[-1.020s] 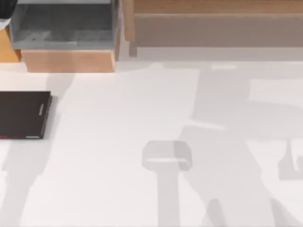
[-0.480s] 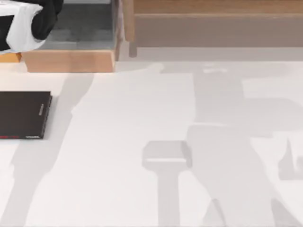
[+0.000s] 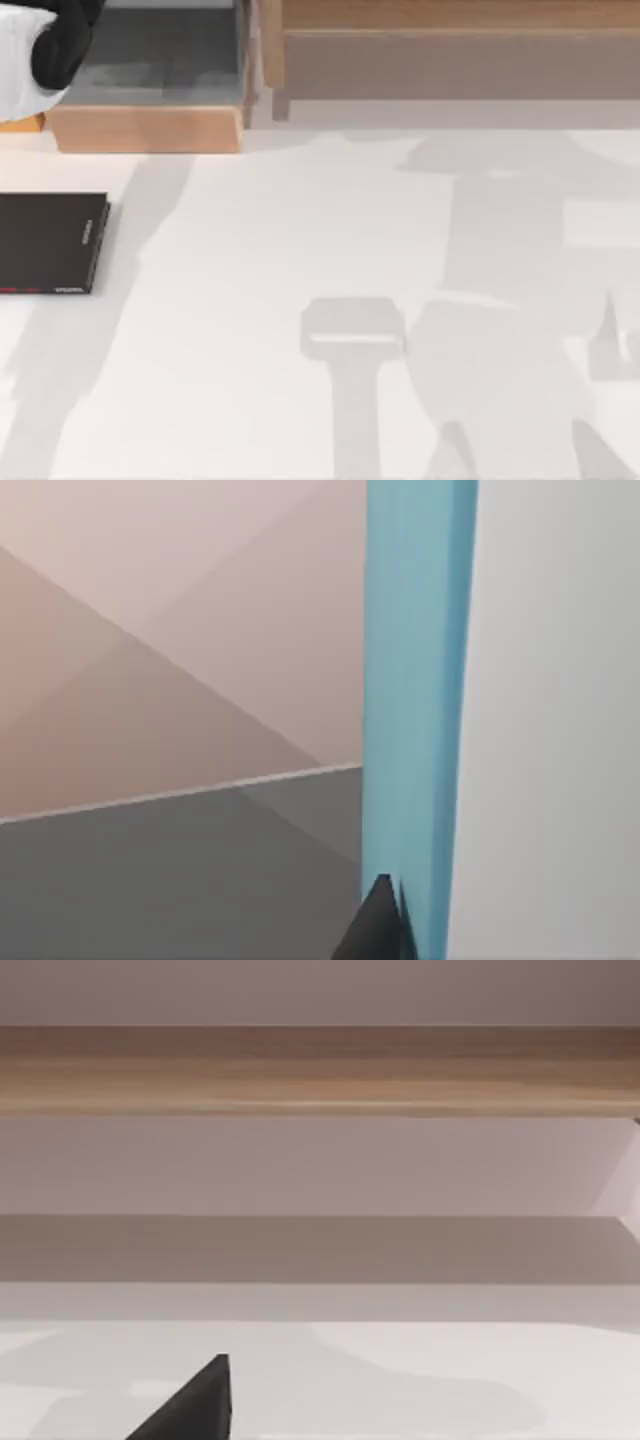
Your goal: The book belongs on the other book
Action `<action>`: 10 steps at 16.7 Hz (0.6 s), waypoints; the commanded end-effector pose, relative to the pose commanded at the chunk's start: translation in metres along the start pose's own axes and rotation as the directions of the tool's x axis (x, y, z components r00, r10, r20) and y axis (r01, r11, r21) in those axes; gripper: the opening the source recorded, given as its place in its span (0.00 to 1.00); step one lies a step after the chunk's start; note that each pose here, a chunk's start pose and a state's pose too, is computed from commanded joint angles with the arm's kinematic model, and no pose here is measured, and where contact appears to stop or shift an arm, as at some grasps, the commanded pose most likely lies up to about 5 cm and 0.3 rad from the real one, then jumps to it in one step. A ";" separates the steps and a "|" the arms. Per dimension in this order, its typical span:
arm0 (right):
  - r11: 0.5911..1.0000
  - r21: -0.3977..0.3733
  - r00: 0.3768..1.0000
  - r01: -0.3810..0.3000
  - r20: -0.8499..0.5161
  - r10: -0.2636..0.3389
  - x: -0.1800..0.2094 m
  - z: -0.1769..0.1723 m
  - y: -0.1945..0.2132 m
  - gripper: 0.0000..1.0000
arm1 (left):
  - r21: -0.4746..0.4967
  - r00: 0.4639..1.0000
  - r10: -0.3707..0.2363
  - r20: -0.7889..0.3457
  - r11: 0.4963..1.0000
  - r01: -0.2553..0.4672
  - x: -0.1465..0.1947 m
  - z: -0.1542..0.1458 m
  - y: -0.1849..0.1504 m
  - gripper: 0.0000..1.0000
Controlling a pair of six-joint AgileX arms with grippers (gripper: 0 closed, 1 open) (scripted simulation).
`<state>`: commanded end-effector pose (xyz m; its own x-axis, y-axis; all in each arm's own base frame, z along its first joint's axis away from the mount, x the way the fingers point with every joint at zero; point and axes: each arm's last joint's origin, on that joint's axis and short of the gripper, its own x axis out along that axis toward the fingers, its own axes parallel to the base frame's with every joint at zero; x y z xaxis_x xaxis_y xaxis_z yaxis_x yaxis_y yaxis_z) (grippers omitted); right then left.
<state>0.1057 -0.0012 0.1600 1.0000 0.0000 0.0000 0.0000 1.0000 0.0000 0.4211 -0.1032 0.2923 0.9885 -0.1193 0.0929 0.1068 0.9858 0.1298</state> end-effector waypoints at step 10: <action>1.000 0.000 1.000 0.000 0.000 0.000 0.000 0.000 0.000 1.00 | 0.789 0.984 -0.145 0.106 0.615 0.006 -0.120 0.012 0.064 0.00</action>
<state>0.1057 -0.0012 0.1600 1.0000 0.0000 0.0000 0.0000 1.0000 0.0000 0.3083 -0.0271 0.3016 0.9456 -0.2728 0.1771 -0.0131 0.5121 0.8588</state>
